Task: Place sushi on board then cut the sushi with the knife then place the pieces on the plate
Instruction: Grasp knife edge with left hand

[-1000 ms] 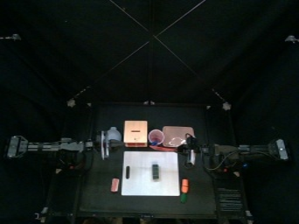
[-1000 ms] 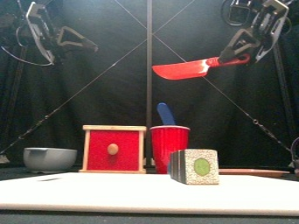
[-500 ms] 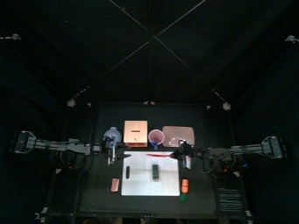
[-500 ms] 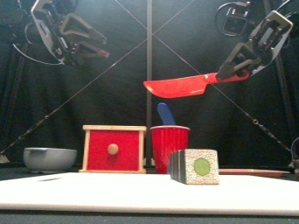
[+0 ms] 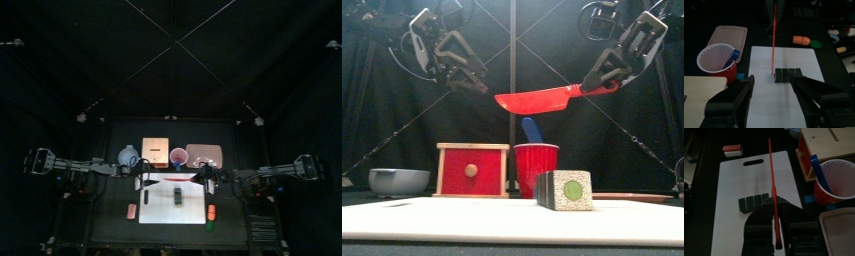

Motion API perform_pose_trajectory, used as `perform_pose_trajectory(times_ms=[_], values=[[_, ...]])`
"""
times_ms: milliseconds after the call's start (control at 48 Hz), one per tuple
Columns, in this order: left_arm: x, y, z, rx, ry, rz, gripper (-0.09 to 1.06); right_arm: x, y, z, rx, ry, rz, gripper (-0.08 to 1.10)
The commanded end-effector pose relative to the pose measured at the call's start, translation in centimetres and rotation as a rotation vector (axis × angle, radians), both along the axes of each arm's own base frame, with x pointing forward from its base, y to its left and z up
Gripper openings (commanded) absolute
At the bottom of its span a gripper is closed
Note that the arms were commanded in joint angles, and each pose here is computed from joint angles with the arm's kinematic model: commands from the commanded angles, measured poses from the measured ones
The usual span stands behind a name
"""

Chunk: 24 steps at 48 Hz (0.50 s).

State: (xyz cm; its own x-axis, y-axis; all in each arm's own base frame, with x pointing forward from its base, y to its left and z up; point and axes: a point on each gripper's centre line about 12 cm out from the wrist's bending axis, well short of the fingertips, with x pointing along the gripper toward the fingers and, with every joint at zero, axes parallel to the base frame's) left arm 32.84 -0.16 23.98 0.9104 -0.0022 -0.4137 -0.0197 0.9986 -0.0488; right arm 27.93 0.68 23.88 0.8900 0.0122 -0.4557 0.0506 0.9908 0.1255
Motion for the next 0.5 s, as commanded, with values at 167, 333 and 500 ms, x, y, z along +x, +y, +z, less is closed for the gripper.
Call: perform_pose_trajectory(times_ms=[167, 333, 500], values=[[2.7, -0.6, -1.2, -0.011, 0.123, -0.015, 0.90, 1.1, 0.3, 0.3, 0.005, -0.016, 0.014, 0.34], [3.7, -0.7, -2.2, -0.008, 0.172, -0.020, 0.90, 1.6, 0.4, 0.0, 0.002, -0.002, 0.017, 0.34], [4.4, -0.7, -2.7, -0.005, 0.184, -0.020, 0.89, 1.9, 0.5, -0.1, -0.005, 0.004, 0.023, 0.34]])
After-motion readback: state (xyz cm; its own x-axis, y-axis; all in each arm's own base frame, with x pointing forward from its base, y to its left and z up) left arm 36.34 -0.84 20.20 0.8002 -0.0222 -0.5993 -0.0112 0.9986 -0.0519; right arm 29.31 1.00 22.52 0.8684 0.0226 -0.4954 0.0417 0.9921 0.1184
